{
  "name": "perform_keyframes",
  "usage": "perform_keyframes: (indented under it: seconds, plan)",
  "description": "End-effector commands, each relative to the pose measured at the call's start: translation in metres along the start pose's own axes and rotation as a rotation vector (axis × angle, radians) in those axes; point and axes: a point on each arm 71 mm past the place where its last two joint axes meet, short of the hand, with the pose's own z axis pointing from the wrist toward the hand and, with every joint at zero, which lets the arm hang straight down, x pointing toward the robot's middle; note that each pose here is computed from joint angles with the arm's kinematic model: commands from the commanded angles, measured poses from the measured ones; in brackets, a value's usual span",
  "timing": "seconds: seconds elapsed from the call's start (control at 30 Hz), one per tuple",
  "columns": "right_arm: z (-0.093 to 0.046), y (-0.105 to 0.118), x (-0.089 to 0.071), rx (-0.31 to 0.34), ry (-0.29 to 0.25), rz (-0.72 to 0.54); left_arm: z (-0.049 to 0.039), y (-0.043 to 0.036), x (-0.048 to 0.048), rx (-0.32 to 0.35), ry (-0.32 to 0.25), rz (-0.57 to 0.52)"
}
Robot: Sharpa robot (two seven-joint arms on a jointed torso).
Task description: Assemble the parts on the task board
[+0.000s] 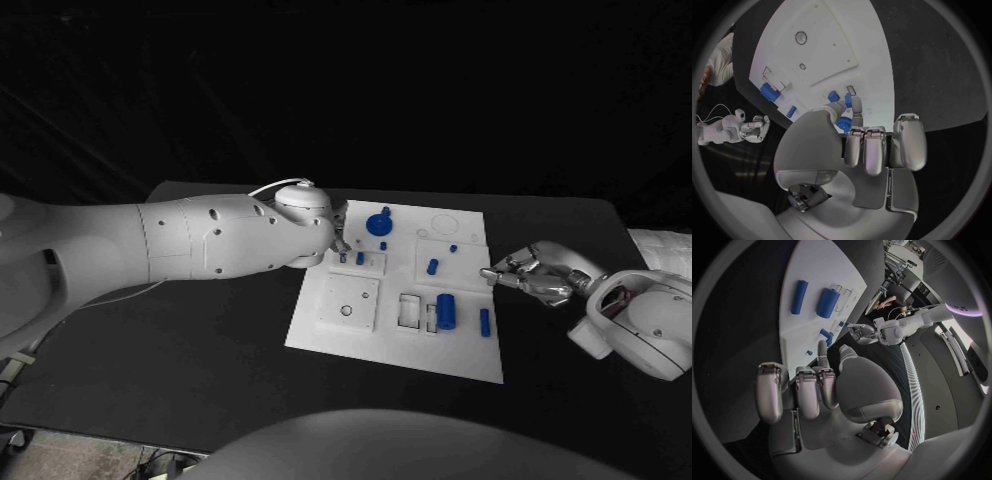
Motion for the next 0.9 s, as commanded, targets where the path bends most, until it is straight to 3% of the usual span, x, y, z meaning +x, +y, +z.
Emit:
perform_keyframes:
  seconds: [0.03, 0.9]
  plan:
    - [-0.0004, -0.0001, 0.0019, -0.011, 0.005, -0.007, -0.0024, 0.0047, -0.0019, -0.074, -0.055, -0.003]
    - [0.0002, -0.0031, 0.0063, -0.006, 0.012, -0.004, 0.0046, 0.0073, 0.0030, -0.097, 0.003, 0.009]
